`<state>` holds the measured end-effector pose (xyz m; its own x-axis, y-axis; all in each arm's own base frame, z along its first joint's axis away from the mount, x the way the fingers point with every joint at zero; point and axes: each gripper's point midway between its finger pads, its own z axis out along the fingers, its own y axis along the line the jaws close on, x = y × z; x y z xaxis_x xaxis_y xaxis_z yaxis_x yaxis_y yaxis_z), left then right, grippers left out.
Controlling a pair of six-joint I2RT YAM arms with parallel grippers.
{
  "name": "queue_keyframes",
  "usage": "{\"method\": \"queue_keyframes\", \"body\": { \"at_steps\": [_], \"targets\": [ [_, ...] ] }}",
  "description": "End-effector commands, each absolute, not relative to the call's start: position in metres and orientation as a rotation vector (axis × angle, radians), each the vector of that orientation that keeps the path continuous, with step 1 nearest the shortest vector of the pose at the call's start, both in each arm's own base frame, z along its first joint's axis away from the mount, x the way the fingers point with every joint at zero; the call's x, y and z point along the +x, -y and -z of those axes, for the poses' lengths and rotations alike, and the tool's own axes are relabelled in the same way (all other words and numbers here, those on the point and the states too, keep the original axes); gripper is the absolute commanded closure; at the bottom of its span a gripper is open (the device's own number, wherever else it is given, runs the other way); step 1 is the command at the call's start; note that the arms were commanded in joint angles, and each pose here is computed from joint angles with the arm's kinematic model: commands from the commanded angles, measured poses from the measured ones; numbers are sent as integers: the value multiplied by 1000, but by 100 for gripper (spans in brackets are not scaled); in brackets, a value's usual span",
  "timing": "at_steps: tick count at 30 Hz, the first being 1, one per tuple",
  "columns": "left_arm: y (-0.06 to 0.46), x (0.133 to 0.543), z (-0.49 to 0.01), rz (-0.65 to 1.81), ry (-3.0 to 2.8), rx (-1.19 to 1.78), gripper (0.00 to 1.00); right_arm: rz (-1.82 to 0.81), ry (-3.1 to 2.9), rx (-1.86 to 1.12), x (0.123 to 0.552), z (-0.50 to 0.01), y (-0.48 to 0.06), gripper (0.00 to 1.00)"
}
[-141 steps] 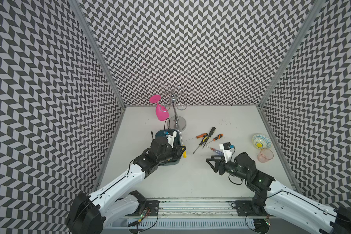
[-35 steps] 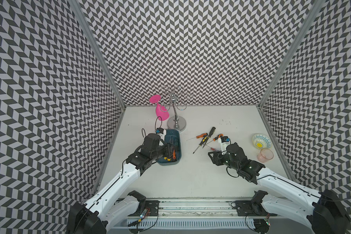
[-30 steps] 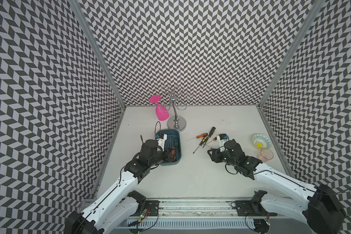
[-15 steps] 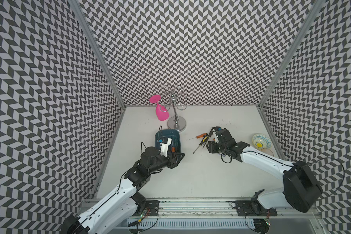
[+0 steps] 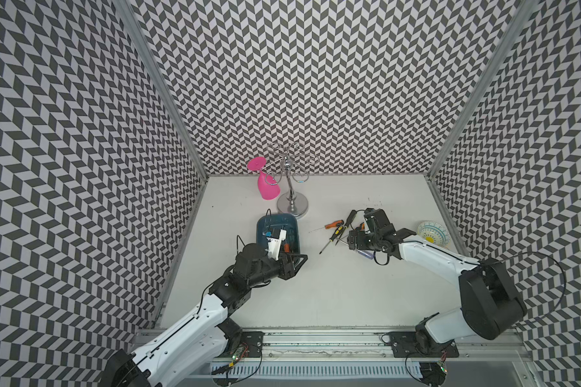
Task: Put the screwdriver on the desktop into the storage box
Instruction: Pick up the screwdriver from the center of the board.
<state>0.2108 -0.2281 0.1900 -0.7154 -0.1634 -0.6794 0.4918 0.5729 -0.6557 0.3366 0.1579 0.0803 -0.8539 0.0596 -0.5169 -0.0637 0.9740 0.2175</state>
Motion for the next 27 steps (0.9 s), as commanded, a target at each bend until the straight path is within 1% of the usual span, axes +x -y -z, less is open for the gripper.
{"method": "queue_keyframes", "body": {
  "at_steps": [1,8,10,11,14,19,21,23,26,27],
  "targets": [
    [229,211,-193,1173,-2055,257,51,-299,-2584,-8,337,-71,-153,5],
    [228,211,-191,1170,-2062,251,51,-317,-2635,-24,331,-54,-155,18],
    [228,210,-190,1169,-2063,249,51,-339,-2648,-34,327,-49,-157,20],
    [228,211,-191,1167,-2061,247,51,-351,-2653,-44,325,-47,-158,22],
    [227,211,-190,1167,-2061,242,51,-363,-2679,-57,317,-39,-158,23],
    [229,211,-188,1178,-2065,240,51,-385,-2708,-75,306,-33,-158,34],
    [229,211,-186,1182,-2065,239,51,-393,-2712,-83,302,-32,-158,36],
    [229,211,-185,1184,-2067,236,51,-405,-2721,-97,298,-31,-160,41],
    [230,211,-184,1185,-2069,231,51,-403,-2729,-108,292,-30,-160,44],
    [230,211,-185,1185,-2067,232,51,-404,-2731,-113,291,-30,-161,47]
  ]
}}
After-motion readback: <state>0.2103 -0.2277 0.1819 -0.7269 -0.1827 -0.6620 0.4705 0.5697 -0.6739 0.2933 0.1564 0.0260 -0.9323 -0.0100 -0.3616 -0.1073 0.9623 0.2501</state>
